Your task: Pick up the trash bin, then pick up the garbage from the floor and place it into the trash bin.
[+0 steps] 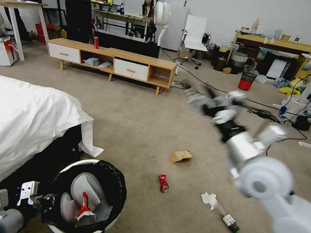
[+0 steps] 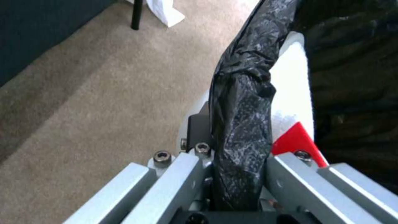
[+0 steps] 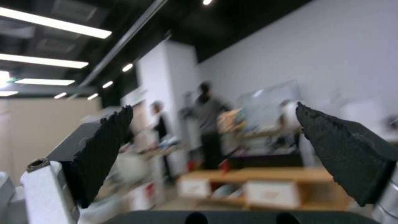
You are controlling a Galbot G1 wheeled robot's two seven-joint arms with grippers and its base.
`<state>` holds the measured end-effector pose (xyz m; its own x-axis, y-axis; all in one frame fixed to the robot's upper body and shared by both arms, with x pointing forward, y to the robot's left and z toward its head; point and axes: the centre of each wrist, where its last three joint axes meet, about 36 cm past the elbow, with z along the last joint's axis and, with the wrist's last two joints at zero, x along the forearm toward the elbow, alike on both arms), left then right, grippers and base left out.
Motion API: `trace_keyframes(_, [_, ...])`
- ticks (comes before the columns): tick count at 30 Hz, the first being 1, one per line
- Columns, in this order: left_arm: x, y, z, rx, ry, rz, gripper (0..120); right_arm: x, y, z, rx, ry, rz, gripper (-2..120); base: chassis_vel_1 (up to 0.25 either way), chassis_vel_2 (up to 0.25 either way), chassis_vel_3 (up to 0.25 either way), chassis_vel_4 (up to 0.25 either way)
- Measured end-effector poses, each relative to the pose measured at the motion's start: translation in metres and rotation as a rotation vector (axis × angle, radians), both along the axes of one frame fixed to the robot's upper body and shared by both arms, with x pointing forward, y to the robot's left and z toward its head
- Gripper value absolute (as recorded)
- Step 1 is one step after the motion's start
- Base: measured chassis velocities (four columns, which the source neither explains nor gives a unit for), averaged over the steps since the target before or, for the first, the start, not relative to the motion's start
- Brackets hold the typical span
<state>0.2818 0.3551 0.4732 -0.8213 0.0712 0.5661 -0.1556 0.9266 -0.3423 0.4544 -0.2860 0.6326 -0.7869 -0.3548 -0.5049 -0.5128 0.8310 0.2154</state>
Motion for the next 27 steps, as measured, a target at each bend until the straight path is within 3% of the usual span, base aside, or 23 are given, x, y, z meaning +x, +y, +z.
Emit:
trace_keyframes(3, [-0.003, -0.001, 0.004, -0.003, -0.013, 0.01, 1, -0.006, -0.023, 0.0, -0.009, -0.041, -0.116, 100, 0.0, 0.0, 0.0, 0.0])
trace_keyframes(5, [-0.007, -0.002, 0.008, -0.006, -0.026, 0.023, 1, -0.024, -0.057, -0.009, -0.041, -0.067, -0.284, 100, 0.0, 0.0, 0.0, 0.0])
trace_keyframes(8, [-0.009, -0.002, 0.009, -0.002, -0.026, 0.027, 1, -0.034, -0.072, -0.012, -0.067, -0.079, -0.352, 100, 0.0, 0.0, 0.0, 0.0])
trace_keyframes(10, [-0.009, 0.0, 0.011, 0.008, -0.029, 0.03, 1, -0.061, -0.103, -0.02, -0.149, -0.115, -0.498, 100, 0.0, 0.0, 0.0, 0.0])
trace_keyframes(11, [-0.009, 0.0, 0.011, 0.008, -0.029, 0.03, 1, -0.061, -0.103, -0.02, -0.149, -0.115, -0.498, 100, 0.0, 0.0, 0.0, 0.0])
trace_keyframes(13, [-0.009, 0.001, 0.011, 0.01, -0.031, 0.027, 1, -0.091, -0.116, -0.036, -0.231, -0.113, -0.59, 100, 0.0, 0.0, 0.0, 0.0])
trace_keyframes(17, [-0.008, -0.001, 0.009, 0.011, -0.027, 0.021, 1, -0.116, -0.121, -0.053, -0.295, -0.092, -0.67, 100, 0.0, 0.0, 0.0, 0.0])
trace_keyframes(20, [-0.007, -0.001, 0.008, 0.01, -0.022, 0.015, 1, -0.138, -0.123, -0.088, -0.335, -0.033, -0.767, 100, 0.0, 0.0, 0.0, 0.0])
trace_keyframes(27, [-0.006, -0.003, 0.003, -0.002, -0.015, 0.012, 1, -0.162, -0.112, -0.138, -0.307, 0.067, -0.835, 100, 0.0, 0.0, 0.0, 0.0])
